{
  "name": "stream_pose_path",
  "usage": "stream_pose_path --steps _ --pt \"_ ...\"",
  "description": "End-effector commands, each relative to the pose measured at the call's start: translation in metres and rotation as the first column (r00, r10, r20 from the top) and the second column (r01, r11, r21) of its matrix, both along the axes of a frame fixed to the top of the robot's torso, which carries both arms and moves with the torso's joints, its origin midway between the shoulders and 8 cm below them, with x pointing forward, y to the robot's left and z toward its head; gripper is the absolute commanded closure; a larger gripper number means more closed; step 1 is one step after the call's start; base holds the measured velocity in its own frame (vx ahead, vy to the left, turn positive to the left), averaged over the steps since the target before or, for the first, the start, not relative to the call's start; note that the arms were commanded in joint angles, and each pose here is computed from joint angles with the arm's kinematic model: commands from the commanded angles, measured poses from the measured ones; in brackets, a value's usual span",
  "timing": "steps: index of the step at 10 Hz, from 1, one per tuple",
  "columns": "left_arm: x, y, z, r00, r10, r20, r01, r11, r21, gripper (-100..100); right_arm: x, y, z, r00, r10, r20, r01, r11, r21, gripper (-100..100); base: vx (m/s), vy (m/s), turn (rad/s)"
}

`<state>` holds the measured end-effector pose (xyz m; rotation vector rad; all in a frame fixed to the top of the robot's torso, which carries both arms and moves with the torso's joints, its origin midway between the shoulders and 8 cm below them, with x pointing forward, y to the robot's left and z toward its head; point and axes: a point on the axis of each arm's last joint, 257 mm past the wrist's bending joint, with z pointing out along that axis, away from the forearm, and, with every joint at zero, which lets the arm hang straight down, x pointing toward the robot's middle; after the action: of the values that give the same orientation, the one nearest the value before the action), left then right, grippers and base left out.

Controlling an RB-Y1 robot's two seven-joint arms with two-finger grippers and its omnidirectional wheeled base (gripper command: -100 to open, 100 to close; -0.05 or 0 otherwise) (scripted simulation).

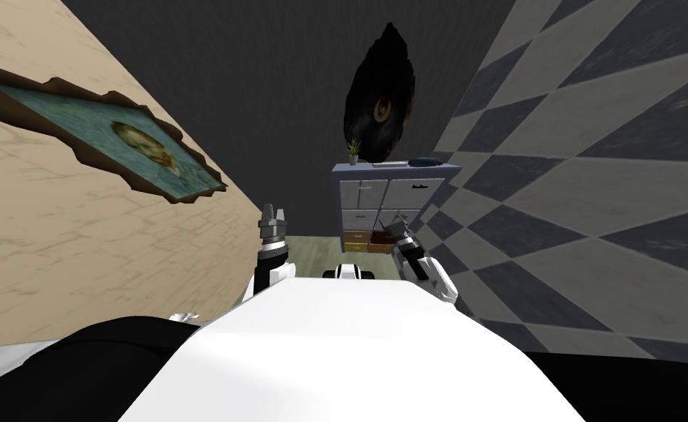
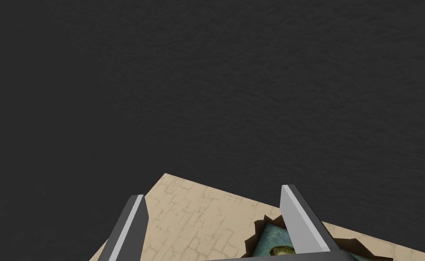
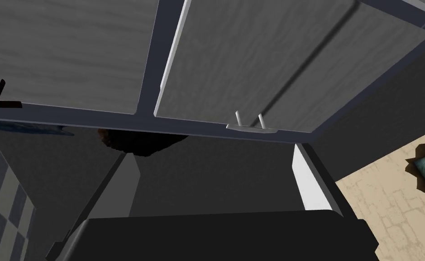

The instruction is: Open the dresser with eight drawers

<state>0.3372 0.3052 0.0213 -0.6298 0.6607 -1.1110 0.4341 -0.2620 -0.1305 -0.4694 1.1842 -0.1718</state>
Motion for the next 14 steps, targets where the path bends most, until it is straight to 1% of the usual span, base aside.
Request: stream_pose_path --steps 1,2,3,4,6,7,8,9,10,11,12,13,14 --pt "0.000 0.000 0.000 1.0000 0.000 0.000 0.000 1.0000 0.000 0 0.003 -0.002 -0.011 1.000 -0.024 0.004 0.025 0.995 -0.095 -100 0.023 0.053 -0.061" --pt "0.000 0.000 0.000 1.0000 0.000 0.000 0.000 1.0000 0.000 0 0.005 -0.003 -0.021 0.999 -0.035 -0.002 0.034 0.989 -0.145 -100 0.031 0.062 -0.104" --pt "0.000 0.000 0.000 1.0000 0.000 0.000 0.000 1.0000 0.000 0 0.005 -0.003 -0.021 0.999 -0.042 0.006 0.042 0.984 -0.170 -100 0.034 0.058 -0.047" --pt "0.000 0.000 0.000 1.0000 0.000 0.000 0.000 1.0000 0.000 0 0.006 -0.005 -0.031 0.999 -0.050 0.000 0.049 0.975 -0.218 -100 0.038 0.072 -0.083" --pt "0.000 0.000 0.000 1.0000 0.000 0.000 0.000 1.0000 0.000 0 0.006 -0.005 -0.031 0.998 -0.058 0.012 0.060 0.966 -0.251 -100 0.024 0.041 -0.020" --pt "0.000 0.000 0.000 1.0000 0.000 0.000 0.000 1.0000 0.000 0 0.008 -0.006 -0.041 0.998 -0.068 0.011 0.068 0.950 -0.305 -100 0.031 0.029 -0.088" --pt "0.000 0.000 0.000 1.0000 0.000 0.000 0.000 1.0000 0.000 0 0.008 -0.006 -0.041 0.997 -0.071 0.018 0.073 0.944 -0.322 -100 0.032 0.039 -0.052" --pt "0.000 0.000 0.000 1.0000 0.000 0.000 0.000 1.0000 0.000 0 0.009 -0.007 -0.051 0.997 -0.077 0.015 0.077 0.927 -0.366 -100 0.055 0.057 -0.090" --pt "0.000 0.000 0.000 1.0000 0.000 0.000 0.000 1.0000 0.000 0 0.009 -0.007 -0.051 0.996 -0.081 0.023 0.084 0.918 -0.387 -100 0.045 0.057 -0.040" --pt "0.000 0.000 0.000 1.0000 0.000 0.000 0.000 1.0000 0.000 0 0.009 -0.007 -0.061 0.996 -0.086 0.020 0.086 0.901 -0.426 -100 0.042 0.058 -0.063" --pt "0.000 0.000 0.000 1.0000 0.000 0.000 0.000 1.0000 0.000 0 0.009 -0.007 -0.061 0.996 -0.089 0.029 0.093 0.890 -0.447 -100 0.040 0.050 -0.049" --pt "0.000 0.000 0.000 1.0000 0.000 0.000 0.000 1.0000 0.000 0 0.009 -0.007 -0.071 0.995 -0.092 0.027 0.094 0.871 -0.483 -100 0.040 0.064 -0.081" --pt "0.000 0.000 0.000 1.0000 0.000 0.000 0.000 1.0000 0.000 0 0.009 -0.007 -0.071 0.995 -0.095 0.036 0.100 0.860 -0.501 -100 0.032 0.051 -0.044"
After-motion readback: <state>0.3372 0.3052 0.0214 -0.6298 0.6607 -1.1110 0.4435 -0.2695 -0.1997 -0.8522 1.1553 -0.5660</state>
